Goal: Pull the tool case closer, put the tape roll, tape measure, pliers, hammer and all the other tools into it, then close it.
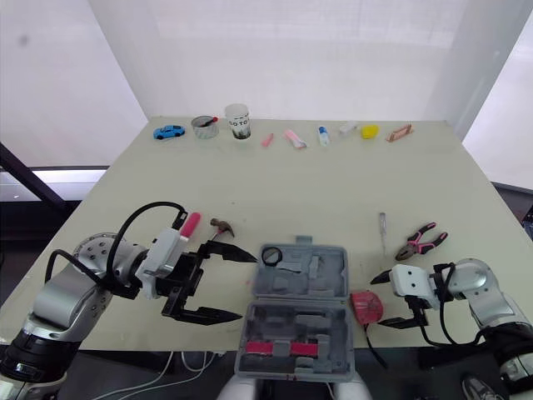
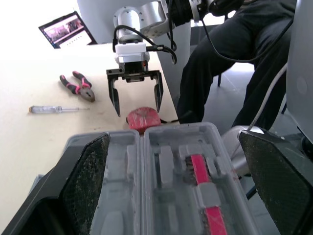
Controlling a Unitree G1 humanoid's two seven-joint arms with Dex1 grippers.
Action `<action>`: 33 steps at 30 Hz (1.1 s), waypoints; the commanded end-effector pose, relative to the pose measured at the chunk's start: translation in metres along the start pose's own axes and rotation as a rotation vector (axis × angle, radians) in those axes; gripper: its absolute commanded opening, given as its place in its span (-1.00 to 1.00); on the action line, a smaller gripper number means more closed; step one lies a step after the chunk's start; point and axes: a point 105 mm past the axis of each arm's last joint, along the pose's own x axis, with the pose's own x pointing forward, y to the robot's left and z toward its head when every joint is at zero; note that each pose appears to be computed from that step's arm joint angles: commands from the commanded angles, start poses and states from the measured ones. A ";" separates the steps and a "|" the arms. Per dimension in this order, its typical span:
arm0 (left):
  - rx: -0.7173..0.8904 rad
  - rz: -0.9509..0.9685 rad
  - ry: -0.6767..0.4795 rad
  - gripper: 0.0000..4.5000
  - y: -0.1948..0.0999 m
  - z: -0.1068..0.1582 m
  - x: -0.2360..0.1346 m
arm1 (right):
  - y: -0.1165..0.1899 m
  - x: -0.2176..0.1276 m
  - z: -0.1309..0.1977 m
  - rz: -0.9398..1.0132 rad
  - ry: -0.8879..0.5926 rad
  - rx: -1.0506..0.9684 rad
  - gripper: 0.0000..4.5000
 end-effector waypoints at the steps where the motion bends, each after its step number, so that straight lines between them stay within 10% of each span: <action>1: 0.040 0.012 -0.001 1.00 -0.004 0.011 -0.005 | -0.004 0.001 0.003 -0.004 0.005 -0.040 0.97; 23: 0.037 0.031 0.022 1.00 -0.005 0.009 -0.009 | -0.004 0.019 0.005 0.057 0.036 -0.042 0.97; 27: 0.035 0.032 0.023 1.00 -0.004 0.009 -0.009 | -0.003 0.020 0.005 0.066 0.037 -0.048 0.28; 33: 0.033 0.040 0.022 1.00 -0.004 0.008 -0.010 | -0.004 0.016 0.003 0.040 0.036 -0.043 0.29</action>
